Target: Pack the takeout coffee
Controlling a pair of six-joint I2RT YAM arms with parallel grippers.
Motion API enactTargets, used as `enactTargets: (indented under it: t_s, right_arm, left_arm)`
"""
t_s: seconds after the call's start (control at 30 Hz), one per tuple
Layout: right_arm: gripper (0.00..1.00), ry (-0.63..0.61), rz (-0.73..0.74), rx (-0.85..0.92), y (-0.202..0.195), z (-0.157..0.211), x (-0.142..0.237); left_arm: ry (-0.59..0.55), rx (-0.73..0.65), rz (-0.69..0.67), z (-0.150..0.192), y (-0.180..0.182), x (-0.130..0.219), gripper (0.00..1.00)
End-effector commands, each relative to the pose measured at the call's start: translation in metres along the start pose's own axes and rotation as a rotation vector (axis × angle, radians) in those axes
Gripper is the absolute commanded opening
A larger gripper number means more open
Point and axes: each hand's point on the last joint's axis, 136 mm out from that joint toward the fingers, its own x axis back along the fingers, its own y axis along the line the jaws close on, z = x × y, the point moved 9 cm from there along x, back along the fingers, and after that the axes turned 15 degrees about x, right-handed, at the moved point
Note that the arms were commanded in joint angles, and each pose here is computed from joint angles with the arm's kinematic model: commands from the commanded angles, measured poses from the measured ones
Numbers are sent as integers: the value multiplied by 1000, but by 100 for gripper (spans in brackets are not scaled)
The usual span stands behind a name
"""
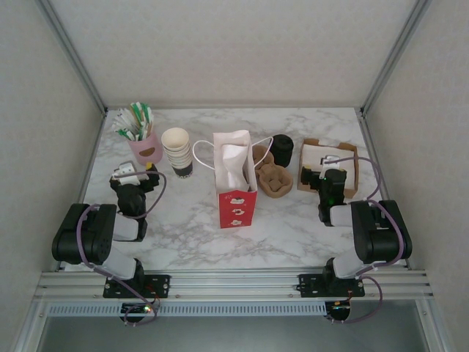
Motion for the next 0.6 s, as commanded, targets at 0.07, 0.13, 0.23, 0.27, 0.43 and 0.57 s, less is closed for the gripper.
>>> enactTargets:
  t_s: [0.07, 0.13, 0.23, 0.27, 0.43, 0.57]
  right_arm:
    - [99, 15, -9, -11, 1, 2, -2]
    - [99, 14, -8, -11, 1, 1, -2]
    - [99, 15, -9, -11, 1, 2, -2]
    - [99, 14, -9, -11, 1, 2, -2]
    - [99, 15, -9, -11, 1, 1, -2]
    - [99, 15, -11, -11, 1, 1, -2]
  left_arm:
    - [-11, 17, 14, -4, -1, -3, 100]
    - [-11, 18, 14, -4, -1, -3, 100]
    - [-12, 18, 14, -4, -1, -3, 100]
    - [-11, 17, 15, -4, -1, -3, 100]
    - [-11, 17, 15, -4, -1, -3, 100]
    - [-10, 17, 14, -4, -1, -3, 100]
